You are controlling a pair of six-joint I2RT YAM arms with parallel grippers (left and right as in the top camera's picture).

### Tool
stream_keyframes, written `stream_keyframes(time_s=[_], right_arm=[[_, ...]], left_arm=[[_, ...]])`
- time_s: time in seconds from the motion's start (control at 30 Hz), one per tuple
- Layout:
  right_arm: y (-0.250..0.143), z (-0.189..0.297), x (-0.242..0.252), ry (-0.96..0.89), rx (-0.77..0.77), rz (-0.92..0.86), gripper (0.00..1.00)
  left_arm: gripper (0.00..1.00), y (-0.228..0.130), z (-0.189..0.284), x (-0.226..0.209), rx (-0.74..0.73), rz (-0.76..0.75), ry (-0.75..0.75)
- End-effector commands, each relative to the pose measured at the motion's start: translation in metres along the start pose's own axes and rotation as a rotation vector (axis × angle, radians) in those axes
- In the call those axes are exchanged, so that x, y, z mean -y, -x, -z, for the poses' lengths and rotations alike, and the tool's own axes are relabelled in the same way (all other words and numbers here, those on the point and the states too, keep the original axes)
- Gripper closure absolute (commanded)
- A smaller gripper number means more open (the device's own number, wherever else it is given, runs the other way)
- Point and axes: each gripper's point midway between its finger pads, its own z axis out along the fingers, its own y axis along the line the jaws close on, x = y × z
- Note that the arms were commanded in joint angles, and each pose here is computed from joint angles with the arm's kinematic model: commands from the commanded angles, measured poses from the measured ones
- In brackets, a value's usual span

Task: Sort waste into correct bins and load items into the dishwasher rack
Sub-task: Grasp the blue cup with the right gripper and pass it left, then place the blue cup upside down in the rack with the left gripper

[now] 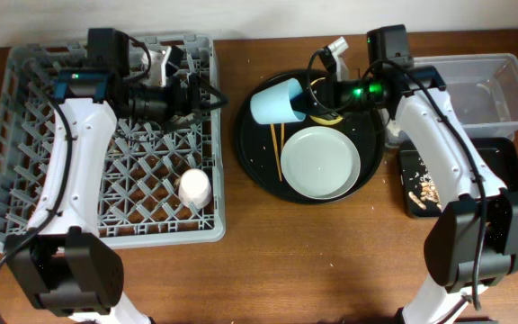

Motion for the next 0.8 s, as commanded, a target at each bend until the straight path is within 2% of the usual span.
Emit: stream_keyframes(time_s=[0.0, 0.07, 0.17, 0.37, 0.53, 0.7, 0.77], right_arm=[[-0.011, -0.008, -0.031, 0.181, -0.049, 0.07, 0.96], [-0.012, -0.012, -0.034, 0.189, -0.053, 0.086, 0.96], [-0.018, -0.023, -0.043, 0.203, -0.079, 0.109, 0.96], [-0.029, -0.05, -0.055, 0.214, -0.126, 0.135, 0.96], [-0.028, -0.073, -0.063, 0.197, -0.126, 0.15, 0.96], [-0.022, -0.08, -0.06, 0.153, -0.099, 0.152, 0.96], [-0.021, -0.081, -0.058, 0.138, -0.091, 0.155, 0.96]], left_arm=[[0.01, -0.02, -0.003, 0.032, -0.059, -0.015, -0.297], [0.01, -0.028, -0.007, 0.029, -0.078, 0.01, -0.356], [0.01, -0.035, -0.005, 0.039, -0.095, 0.007, -0.523], [0.01, -0.037, 0.0, 0.048, -0.105, 0.009, -0.602], [0.01, -0.038, 0.0, 0.048, -0.105, 0.009, -0.602], [0.11, -0.038, 0.0, 0.048, -0.105, 0.009, -0.602], [0.23, -0.038, 0.0, 0.048, -0.105, 0.009, -0.602]])
